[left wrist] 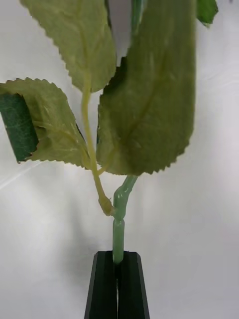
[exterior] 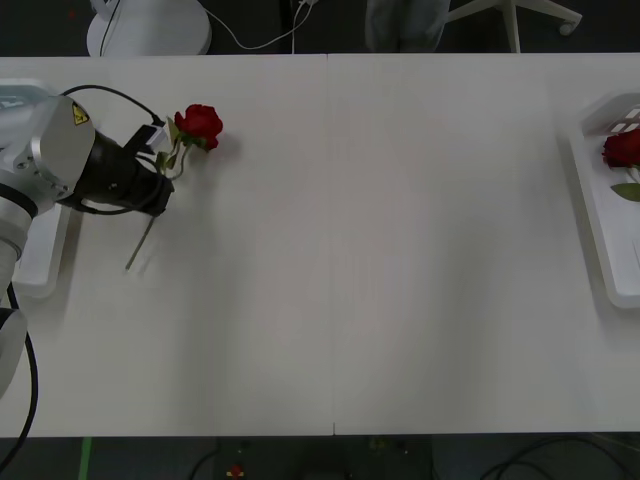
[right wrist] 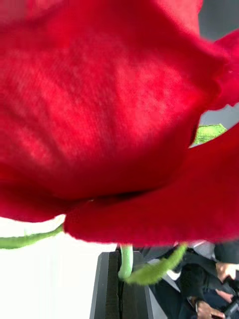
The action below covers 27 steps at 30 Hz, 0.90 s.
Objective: Put the red flowers into the right box and the blue flowers into the left box
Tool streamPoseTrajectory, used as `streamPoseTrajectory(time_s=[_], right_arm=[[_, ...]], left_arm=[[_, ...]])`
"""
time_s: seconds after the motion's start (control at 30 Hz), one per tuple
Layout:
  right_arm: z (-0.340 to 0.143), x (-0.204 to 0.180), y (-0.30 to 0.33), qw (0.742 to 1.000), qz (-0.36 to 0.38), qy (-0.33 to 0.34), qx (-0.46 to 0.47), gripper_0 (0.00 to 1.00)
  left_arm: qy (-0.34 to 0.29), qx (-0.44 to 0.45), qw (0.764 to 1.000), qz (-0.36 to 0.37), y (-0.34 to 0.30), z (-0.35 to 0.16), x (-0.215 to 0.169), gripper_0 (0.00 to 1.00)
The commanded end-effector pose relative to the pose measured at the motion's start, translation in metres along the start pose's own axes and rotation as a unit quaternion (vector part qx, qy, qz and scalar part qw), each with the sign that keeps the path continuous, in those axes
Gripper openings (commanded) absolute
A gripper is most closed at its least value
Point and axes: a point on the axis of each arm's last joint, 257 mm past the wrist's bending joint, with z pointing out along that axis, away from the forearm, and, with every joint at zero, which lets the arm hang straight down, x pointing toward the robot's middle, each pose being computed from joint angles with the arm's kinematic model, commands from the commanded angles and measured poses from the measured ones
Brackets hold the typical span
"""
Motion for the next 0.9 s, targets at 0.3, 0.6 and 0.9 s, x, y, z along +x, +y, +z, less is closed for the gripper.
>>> streamPoseTrajectory(time_s=[0.3,0.6,0.9], right_arm=[[0.049,0.026,-0.008,0.991,0.121,-0.031,0.052,0.0],[0.086,0.069,0.03,0.986,0.156,-0.014,0.057,0.0],[0.09,0.071,0.043,0.984,0.169,-0.011,0.055,0.0]], left_arm=[[-0.112,0.252,0.961,0.004,-0.141,-0.06,-0.069,0.0],[-0.17,0.403,0.899,0.036,-0.22,-0.138,-0.096,0.0],[-0.218,0.505,0.828,0.106,-0.257,-0.198,-0.087,0.0]])
